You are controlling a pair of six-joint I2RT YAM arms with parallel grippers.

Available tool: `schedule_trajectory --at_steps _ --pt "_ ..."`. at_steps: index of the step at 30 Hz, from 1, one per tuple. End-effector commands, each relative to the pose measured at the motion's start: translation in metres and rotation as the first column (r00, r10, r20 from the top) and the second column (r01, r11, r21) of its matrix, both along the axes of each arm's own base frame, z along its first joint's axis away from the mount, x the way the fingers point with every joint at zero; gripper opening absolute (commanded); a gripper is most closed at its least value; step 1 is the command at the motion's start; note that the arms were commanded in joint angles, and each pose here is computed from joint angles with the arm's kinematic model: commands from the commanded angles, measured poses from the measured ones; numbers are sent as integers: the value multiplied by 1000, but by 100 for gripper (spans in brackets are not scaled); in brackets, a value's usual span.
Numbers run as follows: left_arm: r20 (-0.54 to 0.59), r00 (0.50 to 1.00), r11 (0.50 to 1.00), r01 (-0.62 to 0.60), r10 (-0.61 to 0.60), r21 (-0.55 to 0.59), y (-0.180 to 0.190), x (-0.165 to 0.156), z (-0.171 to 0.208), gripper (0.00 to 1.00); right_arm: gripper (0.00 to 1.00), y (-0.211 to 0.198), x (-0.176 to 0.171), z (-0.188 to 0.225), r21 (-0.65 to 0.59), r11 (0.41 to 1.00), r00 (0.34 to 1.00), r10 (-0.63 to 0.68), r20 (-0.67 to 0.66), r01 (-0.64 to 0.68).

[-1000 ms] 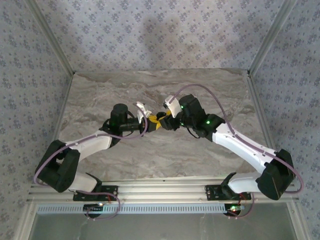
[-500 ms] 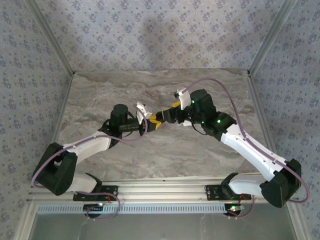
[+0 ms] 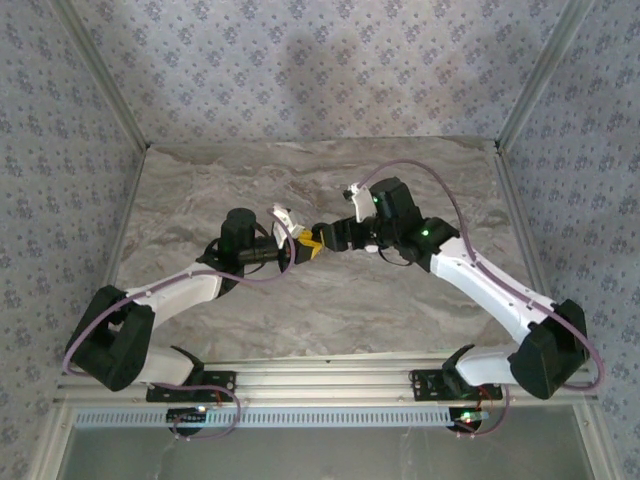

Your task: Insert the wireless bluetooth earbuds into the charging case

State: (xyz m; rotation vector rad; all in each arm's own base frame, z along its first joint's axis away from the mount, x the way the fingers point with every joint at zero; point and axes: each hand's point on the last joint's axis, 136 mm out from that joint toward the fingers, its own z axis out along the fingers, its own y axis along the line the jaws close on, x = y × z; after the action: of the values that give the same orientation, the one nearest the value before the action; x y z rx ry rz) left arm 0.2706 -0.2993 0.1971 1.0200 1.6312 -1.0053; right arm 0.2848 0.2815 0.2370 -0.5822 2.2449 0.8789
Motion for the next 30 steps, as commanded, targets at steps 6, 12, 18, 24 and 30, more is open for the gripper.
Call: schedule_trajectory --at_steps 6,12,18,24,30 --pt "58 998 999 15 -13 -33 -3 -1 26 17 69 4 0 -3 -12 1000 999 25 -45 -25" --pt "59 998 999 12 -10 -36 -3 -1 28 17 67 -4 2 -11 -41 999 998 6 -56 -8" --pt "57 998 999 10 -8 -37 -3 -1 28 17 65 -10 4 -14 -48 999 998 -12 -63 9" --pt "54 998 999 9 -7 -36 -3 -1 27 17 65 -15 7 -13 -39 999 998 -28 -62 26" --pt "55 998 999 13 -11 -41 -3 -2 29 17 65 -15 8 -10 -8 1000 998 -20 -61 20"
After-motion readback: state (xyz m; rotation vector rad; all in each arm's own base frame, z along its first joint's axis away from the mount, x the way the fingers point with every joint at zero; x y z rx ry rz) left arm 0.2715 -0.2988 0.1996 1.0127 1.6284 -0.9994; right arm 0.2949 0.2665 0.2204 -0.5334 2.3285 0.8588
